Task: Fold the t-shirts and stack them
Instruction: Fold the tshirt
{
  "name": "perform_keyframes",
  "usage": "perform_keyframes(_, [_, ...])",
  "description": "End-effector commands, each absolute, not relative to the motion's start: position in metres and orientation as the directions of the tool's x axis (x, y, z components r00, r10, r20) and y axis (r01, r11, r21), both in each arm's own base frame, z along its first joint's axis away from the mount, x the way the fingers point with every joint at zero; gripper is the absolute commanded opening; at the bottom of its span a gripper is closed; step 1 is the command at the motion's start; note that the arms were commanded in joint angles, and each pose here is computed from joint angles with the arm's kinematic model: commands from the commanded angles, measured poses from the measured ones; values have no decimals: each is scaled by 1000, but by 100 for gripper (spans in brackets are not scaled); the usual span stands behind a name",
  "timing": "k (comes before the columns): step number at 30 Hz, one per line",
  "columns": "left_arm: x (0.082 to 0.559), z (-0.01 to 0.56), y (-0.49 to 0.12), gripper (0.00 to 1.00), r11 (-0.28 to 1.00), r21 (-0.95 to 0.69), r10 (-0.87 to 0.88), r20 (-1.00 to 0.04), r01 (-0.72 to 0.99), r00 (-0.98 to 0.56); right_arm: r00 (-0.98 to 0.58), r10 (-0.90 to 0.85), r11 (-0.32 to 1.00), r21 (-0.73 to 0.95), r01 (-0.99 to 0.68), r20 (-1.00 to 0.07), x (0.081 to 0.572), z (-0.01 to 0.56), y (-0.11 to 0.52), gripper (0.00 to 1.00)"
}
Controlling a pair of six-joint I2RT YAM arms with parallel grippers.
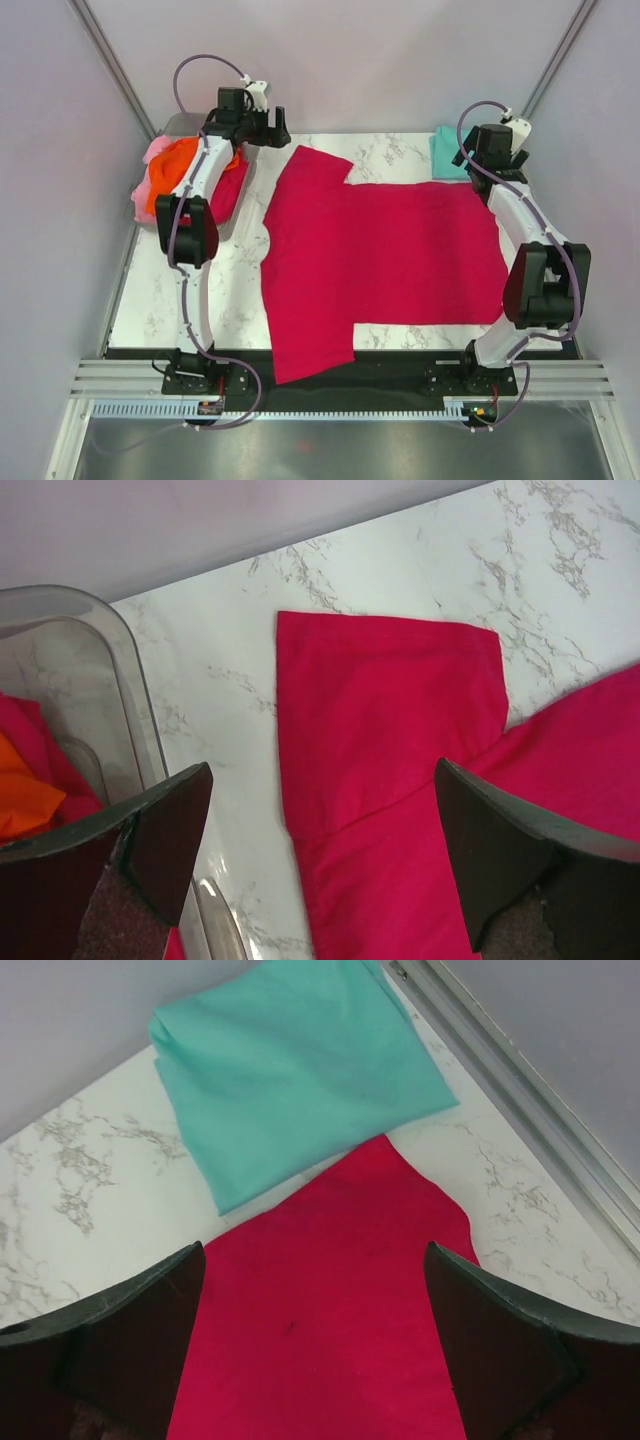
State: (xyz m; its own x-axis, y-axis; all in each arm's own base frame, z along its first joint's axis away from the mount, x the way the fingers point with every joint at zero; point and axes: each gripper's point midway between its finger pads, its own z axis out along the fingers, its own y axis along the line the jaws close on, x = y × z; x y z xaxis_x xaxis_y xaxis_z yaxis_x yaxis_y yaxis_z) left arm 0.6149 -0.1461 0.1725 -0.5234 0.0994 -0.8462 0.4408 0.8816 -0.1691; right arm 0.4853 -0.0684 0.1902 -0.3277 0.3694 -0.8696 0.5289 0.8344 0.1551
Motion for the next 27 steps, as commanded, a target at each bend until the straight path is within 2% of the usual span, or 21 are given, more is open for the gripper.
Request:
perform_keyframes(1, [597, 262, -147, 100, 900, -171, 13, -909, 402, -417, -212, 367, 850, 234, 473, -906, 483, 243, -64, 98])
perform_keyframes(2, [588, 254, -149, 100, 900, -186, 9, -896, 394, -444, -197, 371, 851, 247, 464, -907, 476, 253, -62, 98])
perform_keyframes(4, [566, 275, -157, 100, 897, -184, 7, -903, 402, -430, -240, 383, 860, 249, 446, -892, 463, 242, -55, 98])
perform_keyframes(5, [552, 258, -159, 100, 898, -198, 15, -879, 393, -476, -235, 386, 863, 260, 433, -892, 455, 249, -52, 98])
perform_keyframes(6, [532, 278, -169, 100, 890, -192, 19, -890, 413, -456, -259, 390, 864, 253, 436, -884, 447, 244, -51, 98])
perform_keyframes(7, [520, 274, -171, 100, 896, -198, 18, -878, 397, -479, -274, 393, 869, 258, 421, -878, 434, 242, -46, 98])
perform_keyframes(8, [500, 246, -173, 100, 901, -211, 33, -839, 380, -543, -287, 395, 871, 256, 420, -873, 426, 240, -45, 98])
perform_keyframes(10, [459, 257, -183, 100, 904, -212, 29, -836, 372, -549, -341, 398, 871, 234, 431, -852, 404, 219, -44, 98])
perform_keyframes(11, [430, 224, -183, 100, 909, -227, 46, -780, 350, -625, -335, 402, 871, 243, 428, -852, 393, 223, -43, 98])
perform_keyframes(12, [408, 216, -194, 100, 914, -208, 68, -766, 347, -640, -385, 407, 871, 225, 437, -828, 379, 206, -41, 98])
perform_keyframes(13, [382, 229, -198, 100, 912, -245, 25, -768, 329, -640, -381, 414, 871, 238, 430, -827, 370, 208, -38, 98])
perform_keyframes(14, [351, 197, -200, 100, 913, -262, 40, -705, 313, -708, -395, 419, 874, 245, 420, -818, 363, 204, -35, 98])
perform_keyframes(15, [320, 188, -220, 100, 892, -285, 73, -676, 351, -734, -421, 428, 878, 257, 405, -799, 354, 197, -28, 98])
perform_keyframes(16, [297, 196, -224, 100, 888, -323, 28, -674, 328, -738, -426, 434, 876, 263, 403, -793, 343, 192, -25, 98])
perform_keyframes(18, [233, 158, -234, 100, 887, -302, 116, -588, 350, -801, -443, 450, 872, 275, 405, -776, 329, 187, -20, 98])
perform_keyframes(19, [217, 151, -233, 99, 906, -307, 74, -563, 292, -823, -433, 453, 871, 283, 401, -780, 321, 190, -18, 98])
perform_keyframes(21, [161, 132, -227, 96, 908, -298, 122, -487, 296, -865, -433, 471, 858, 283, 429, -769, 306, 187, -18, 98])
perform_keyframes(22, [140, 125, -221, 91, 915, -332, 66, -436, 228, -898, -407, 480, 850, 299, 433, -777, 298, 194, -19, 98])
perform_keyframes(24, [102, 111, -212, 85, 921, -331, 88, -341, 207, -936, -403, 503, 836, 311, 453, -765, 287, 190, -19, 98])
perform_keyframes(25, [91, 106, -206, 83, 933, -330, 42, -297, 144, -954, -390, 510, 832, 324, 450, -767, 282, 194, -18, 98])
perform_keyframes(27, [70, 92, -190, 83, 952, -279, 51, -256, 124, -965, -405, 525, 828, 340, 445, -749, 276, 189, -13, 98])
